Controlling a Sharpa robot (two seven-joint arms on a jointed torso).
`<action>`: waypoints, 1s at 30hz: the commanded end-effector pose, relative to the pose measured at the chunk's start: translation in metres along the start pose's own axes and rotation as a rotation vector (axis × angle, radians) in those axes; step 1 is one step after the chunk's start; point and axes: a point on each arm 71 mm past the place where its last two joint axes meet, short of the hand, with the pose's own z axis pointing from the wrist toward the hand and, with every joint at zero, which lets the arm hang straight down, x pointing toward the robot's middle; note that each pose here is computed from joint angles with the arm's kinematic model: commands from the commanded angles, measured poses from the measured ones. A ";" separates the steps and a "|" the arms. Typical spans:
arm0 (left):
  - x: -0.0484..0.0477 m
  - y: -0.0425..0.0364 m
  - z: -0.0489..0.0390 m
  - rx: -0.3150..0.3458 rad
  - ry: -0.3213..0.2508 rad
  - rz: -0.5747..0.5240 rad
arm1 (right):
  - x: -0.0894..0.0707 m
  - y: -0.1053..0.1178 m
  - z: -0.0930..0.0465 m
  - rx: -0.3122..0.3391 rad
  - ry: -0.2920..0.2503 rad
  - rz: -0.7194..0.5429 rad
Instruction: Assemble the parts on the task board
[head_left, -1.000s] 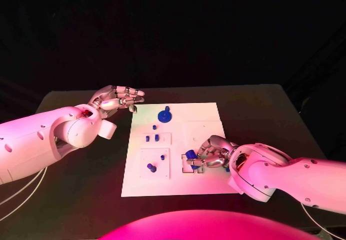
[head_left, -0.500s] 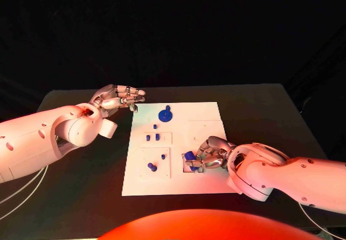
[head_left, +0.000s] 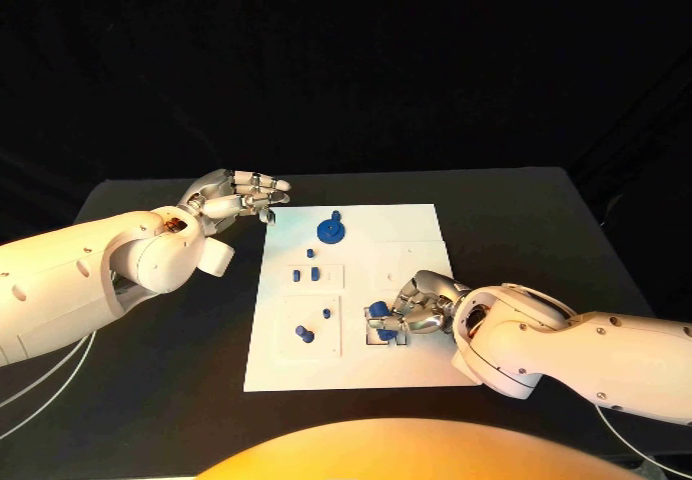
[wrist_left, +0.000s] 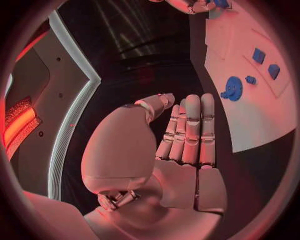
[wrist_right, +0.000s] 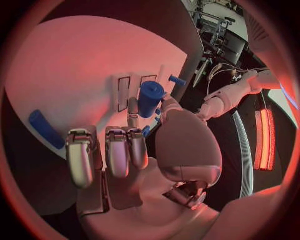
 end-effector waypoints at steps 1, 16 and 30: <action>0.0018 -0.0006 0.0002 0.003 0.012 -0.009 | 0.000 0.001 0.001 -0.012 -0.012 -0.043; 0.0010 -0.0003 -0.0001 0.002 0.010 -0.010 | -0.003 0.006 -0.003 -0.061 -0.056 -0.081; 0.0007 0.0001 -0.0004 0.001 0.010 -0.011 | 0.002 0.007 -0.010 -0.106 -0.007 -0.140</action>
